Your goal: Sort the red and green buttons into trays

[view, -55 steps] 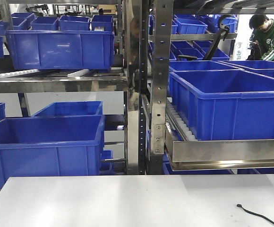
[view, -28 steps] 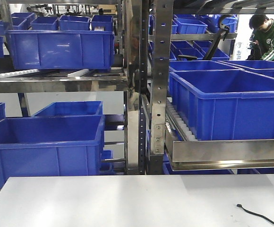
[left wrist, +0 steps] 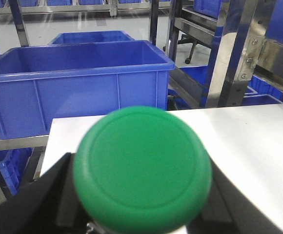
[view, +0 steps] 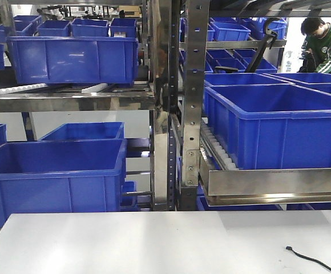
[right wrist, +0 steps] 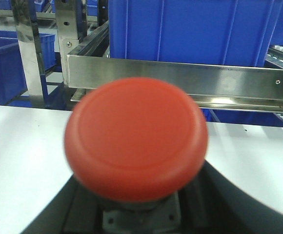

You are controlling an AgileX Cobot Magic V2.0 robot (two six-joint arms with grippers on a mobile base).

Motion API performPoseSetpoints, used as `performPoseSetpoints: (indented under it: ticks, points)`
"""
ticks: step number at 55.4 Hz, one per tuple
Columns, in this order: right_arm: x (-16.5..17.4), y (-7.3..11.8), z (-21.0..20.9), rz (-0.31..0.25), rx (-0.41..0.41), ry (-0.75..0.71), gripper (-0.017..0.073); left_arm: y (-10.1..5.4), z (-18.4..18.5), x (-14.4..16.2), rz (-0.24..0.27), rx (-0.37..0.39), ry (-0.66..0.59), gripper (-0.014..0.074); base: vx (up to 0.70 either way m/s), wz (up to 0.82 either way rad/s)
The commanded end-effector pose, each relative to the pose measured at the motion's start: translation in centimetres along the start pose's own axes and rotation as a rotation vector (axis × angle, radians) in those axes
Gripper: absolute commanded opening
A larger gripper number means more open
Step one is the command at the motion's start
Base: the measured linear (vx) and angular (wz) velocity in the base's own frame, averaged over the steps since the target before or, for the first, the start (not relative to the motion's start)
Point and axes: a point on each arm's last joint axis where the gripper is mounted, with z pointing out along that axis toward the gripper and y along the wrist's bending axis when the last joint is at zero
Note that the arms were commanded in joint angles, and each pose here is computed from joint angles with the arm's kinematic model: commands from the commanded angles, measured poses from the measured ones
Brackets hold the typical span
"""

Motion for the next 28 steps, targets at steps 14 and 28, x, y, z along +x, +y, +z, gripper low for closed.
performPoseSetpoints:
  ticks: [14,28]
  points:
    - [-1.62,0.06,-0.07,-0.008,-0.014,-0.097,-0.0009,-0.44,-0.31,-1.45,-0.006,0.045,-0.097,-0.0001,0.00,0.00]
    - [-1.62,0.06,-0.07,-0.008,-0.014,-0.097,-0.0009,-0.44,-0.31,-1.45,-0.006,0.045,-0.097,-0.0001,0.00,0.00]
